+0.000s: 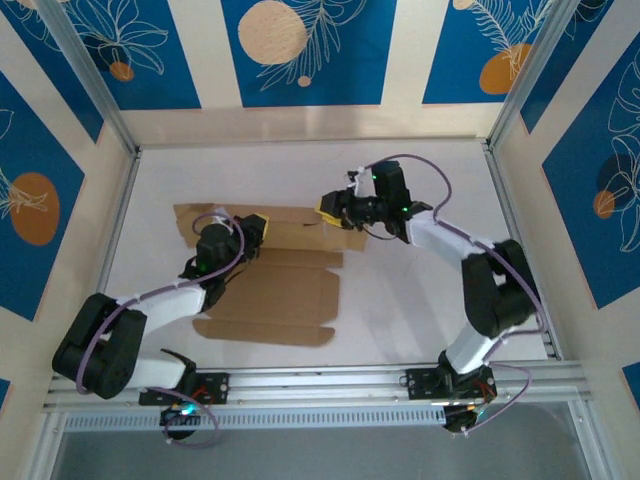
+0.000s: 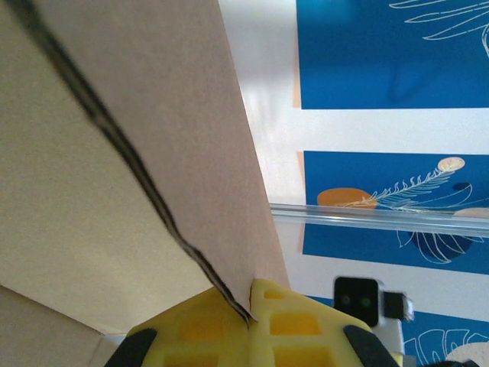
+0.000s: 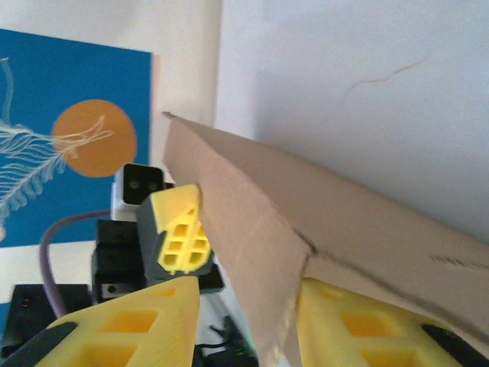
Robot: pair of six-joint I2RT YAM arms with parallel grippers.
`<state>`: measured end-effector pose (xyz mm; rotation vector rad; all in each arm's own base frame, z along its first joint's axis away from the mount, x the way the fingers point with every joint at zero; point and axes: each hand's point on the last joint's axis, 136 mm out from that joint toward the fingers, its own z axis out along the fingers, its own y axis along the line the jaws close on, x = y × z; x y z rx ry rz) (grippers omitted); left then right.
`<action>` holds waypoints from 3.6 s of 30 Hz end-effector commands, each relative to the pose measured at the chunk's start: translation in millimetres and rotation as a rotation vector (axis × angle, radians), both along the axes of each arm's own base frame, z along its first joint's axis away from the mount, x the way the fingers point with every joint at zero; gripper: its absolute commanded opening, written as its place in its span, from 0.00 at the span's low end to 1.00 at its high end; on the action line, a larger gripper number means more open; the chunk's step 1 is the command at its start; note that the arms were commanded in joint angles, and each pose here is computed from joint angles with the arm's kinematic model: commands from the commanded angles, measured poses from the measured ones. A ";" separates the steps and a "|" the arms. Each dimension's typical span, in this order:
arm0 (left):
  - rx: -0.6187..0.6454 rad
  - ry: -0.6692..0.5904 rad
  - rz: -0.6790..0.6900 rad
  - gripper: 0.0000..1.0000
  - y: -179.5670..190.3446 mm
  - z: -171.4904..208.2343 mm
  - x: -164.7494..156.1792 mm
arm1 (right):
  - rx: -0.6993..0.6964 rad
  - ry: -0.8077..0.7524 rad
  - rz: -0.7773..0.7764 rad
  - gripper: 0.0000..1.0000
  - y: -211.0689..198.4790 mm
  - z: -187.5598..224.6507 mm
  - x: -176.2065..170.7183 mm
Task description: Fold the paper box
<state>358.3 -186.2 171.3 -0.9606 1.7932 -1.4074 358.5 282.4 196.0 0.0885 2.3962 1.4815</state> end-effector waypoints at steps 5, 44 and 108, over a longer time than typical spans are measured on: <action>0.023 0.053 -0.024 0.00 -3.6 -24.3 -6.9 | -0.373 0.003 -0.108 0.34 -56.2 -45.1 -40.1; -0.024 0.017 0.000 0.00 -16.0 4.1 13.4 | -0.450 0.162 -0.005 0.45 -29.2 -127.5 75.2; 0.013 0.337 0.186 0.00 -4.3 -24.5 8.7 | -0.680 -0.099 -0.135 0.42 -50.0 -129.6 -3.4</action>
